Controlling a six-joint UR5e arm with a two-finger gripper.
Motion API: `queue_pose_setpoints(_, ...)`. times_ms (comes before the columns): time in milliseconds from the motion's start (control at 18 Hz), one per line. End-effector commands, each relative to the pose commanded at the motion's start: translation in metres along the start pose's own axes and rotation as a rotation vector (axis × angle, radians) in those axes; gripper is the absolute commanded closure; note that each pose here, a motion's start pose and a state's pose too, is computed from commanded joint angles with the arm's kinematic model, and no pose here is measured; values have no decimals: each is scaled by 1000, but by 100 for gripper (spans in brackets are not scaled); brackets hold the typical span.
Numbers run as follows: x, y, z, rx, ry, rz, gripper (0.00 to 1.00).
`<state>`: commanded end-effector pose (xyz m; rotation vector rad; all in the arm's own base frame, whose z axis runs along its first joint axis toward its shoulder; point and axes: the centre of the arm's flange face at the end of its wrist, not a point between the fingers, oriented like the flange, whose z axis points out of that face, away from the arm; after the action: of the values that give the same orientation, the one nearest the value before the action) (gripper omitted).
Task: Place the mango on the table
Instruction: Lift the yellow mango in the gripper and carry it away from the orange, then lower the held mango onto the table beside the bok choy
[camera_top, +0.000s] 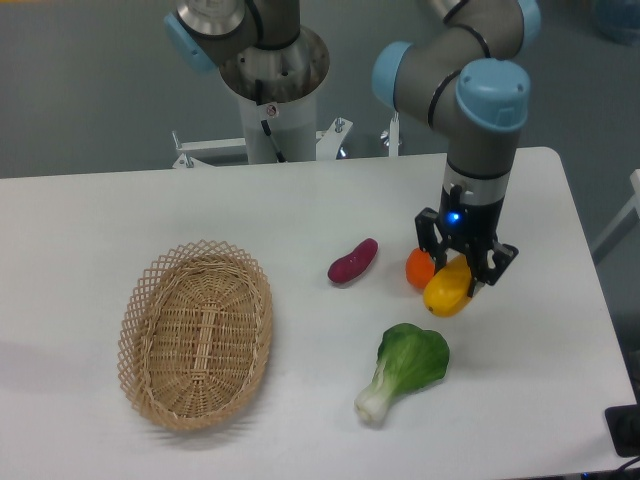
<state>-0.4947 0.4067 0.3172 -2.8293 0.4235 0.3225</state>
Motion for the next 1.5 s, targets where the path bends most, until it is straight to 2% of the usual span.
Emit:
queue_pose_setpoints(222,-23,2,24,4,-17,6,70)
queue_pose_setpoints(389,-32,6,48,-2,-7,58,70)
queue_pose_setpoints(833,-28,22,87,-10,39,188,69)
queue_pose_setpoints(1222,-18,37,100,-13,75,286,67)
queue_pose_setpoints(1333,-15,40,103,-14,85,287,62)
queue_pose_setpoints(1500,-16,42,103,-15,83,284,48)
